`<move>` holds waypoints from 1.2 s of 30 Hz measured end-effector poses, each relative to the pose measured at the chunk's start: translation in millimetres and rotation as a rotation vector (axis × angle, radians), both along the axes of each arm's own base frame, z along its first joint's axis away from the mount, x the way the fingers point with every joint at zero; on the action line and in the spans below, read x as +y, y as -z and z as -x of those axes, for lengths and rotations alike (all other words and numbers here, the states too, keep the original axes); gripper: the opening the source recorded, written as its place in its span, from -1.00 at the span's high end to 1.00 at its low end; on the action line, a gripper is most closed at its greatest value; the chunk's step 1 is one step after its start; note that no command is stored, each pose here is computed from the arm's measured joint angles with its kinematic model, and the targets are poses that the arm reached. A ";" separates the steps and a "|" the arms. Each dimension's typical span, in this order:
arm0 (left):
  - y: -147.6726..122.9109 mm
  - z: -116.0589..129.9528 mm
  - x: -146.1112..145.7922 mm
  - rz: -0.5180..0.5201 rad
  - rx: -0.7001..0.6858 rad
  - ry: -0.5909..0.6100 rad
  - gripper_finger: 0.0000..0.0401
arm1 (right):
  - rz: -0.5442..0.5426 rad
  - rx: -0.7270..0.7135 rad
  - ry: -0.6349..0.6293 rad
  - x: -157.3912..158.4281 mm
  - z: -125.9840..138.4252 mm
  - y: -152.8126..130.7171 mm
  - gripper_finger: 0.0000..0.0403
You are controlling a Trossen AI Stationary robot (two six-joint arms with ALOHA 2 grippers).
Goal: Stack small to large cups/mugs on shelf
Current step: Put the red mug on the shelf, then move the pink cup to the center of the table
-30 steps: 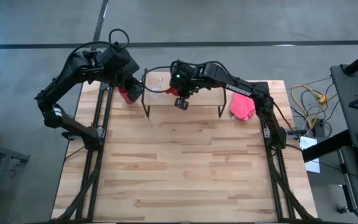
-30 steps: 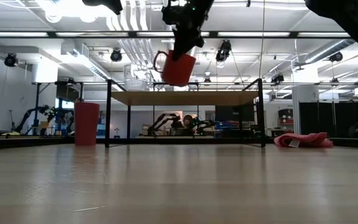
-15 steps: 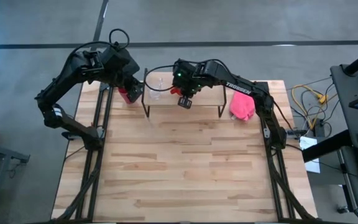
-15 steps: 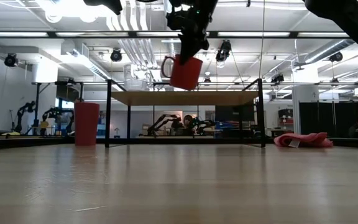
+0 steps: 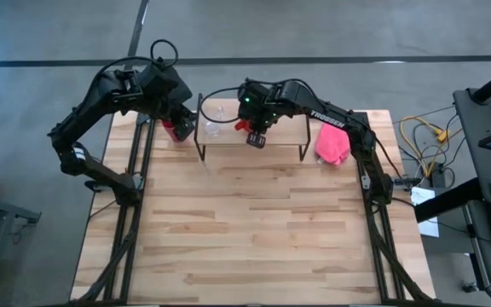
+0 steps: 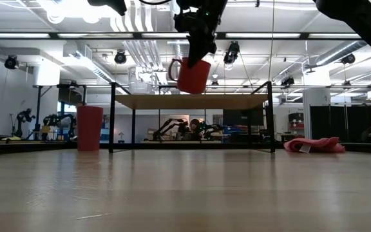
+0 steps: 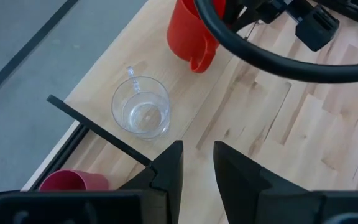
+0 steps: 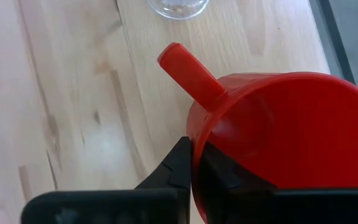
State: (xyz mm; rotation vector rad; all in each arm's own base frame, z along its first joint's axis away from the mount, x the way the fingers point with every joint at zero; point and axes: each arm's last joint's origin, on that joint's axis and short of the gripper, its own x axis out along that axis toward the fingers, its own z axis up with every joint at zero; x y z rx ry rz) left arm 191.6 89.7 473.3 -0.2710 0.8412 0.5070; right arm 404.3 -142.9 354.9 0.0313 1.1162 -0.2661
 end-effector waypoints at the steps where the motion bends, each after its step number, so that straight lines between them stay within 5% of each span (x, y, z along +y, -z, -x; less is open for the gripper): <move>1: 0.0 0.0 0.0 0.000 0.000 0.000 0.63 | 0.002 0.001 -0.003 -0.3 0.1 0.0 0.92; 25: 1.1 -0.5 0.4 0.002 0.004 -0.010 0.63 | 0.027 -0.055 -0.003 -1.8 -1.9 -5.8 0.61; 36: 9.9 11.4 1.1 -0.066 0.163 -0.163 0.63 | 0.014 -0.260 0.012 48.2 45.6 -81.3 0.65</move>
